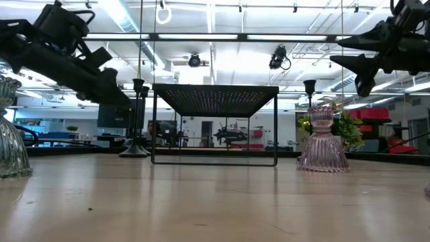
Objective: Pick & Place candle stick holders
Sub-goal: Put the bottom left black candle holder on the shelf, then put the left black candle holder on the shelf
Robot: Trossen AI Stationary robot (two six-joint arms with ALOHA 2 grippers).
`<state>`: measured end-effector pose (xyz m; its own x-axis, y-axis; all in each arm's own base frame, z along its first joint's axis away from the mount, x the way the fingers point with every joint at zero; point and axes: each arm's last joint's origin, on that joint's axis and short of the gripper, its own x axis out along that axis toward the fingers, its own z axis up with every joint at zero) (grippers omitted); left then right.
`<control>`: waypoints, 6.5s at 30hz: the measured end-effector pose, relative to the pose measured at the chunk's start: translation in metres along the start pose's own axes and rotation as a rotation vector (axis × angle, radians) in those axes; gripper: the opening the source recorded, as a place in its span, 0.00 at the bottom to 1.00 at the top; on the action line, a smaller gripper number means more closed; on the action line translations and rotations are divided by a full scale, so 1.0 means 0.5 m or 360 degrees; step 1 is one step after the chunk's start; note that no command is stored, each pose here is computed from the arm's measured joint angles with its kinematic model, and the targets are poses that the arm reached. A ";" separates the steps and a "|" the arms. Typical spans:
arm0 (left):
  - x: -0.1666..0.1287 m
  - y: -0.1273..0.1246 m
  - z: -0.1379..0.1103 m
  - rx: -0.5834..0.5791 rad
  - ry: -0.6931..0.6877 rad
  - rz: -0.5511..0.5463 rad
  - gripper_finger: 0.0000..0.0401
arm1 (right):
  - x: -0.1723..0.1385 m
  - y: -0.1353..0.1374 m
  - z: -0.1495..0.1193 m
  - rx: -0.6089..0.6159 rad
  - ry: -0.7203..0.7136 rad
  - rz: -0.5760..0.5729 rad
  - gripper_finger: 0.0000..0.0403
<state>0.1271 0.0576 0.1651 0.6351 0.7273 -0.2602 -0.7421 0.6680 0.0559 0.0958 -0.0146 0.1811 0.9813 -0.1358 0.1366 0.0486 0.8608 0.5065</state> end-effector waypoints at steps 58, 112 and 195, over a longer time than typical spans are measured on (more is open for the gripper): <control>0.086 -0.001 0.028 -0.0225 -0.0168 -0.0106 0.03 | 0.000 0.000 0.000 -0.0081 -0.0003 -0.0002 0.37; 0.248 -0.030 0.386 0.0028 -0.0006 -0.0432 0.03 | 0.000 0.000 0.000 -0.0098 -0.0002 -0.0005 0.37; 0.160 0.028 0.090 0.0123 0.0697 0.0317 0.48 | 0.000 -0.003 -0.004 -0.0099 0.0030 -0.0023 0.37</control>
<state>0.1774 0.1323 0.1886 0.3199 0.7188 -0.6173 -0.8115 0.5441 0.2131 0.0961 -0.0148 0.1788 0.9837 -0.1397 0.1131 0.0738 0.8877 0.4546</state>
